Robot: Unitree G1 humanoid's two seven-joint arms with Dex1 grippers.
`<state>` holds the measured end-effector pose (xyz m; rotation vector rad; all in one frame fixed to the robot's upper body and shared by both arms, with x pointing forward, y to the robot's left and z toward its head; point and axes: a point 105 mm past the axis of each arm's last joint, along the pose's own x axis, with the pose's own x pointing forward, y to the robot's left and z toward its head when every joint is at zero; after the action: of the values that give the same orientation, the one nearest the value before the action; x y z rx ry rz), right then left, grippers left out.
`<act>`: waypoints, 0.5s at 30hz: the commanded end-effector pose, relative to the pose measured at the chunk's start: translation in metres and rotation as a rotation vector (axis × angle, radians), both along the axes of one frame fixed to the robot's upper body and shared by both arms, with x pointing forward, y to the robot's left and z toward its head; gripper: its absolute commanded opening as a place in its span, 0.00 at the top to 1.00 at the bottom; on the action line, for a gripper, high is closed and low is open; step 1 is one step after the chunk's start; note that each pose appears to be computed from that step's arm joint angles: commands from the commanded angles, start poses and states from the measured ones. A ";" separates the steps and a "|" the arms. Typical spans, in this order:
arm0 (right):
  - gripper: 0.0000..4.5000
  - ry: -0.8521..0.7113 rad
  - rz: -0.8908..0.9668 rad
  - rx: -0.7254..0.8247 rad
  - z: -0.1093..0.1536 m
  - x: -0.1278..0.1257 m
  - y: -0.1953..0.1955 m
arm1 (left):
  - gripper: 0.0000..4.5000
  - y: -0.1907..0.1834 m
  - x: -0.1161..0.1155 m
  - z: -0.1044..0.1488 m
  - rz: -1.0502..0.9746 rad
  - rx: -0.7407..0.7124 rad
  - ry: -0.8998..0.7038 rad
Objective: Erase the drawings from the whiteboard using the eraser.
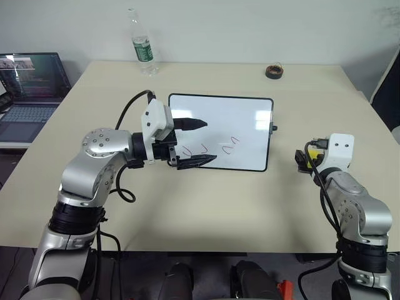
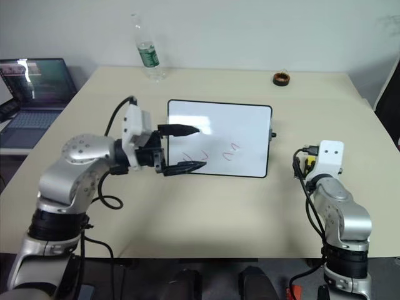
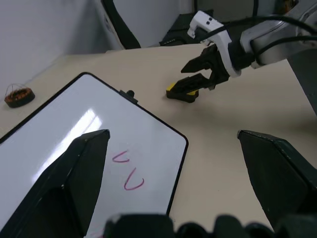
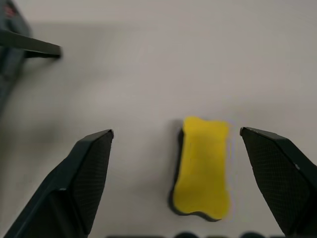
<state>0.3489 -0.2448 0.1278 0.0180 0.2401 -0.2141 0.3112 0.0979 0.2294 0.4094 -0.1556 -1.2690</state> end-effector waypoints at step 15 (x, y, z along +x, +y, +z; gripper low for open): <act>0.37 0.022 0.001 0.010 -0.016 0.011 -0.016 | 0.00 0.011 -0.007 -0.013 0.041 0.020 -0.017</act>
<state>0.3567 -0.2602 0.0978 0.0473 0.3136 -0.2207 0.3087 0.1079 0.2028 0.4018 -0.0869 -1.2417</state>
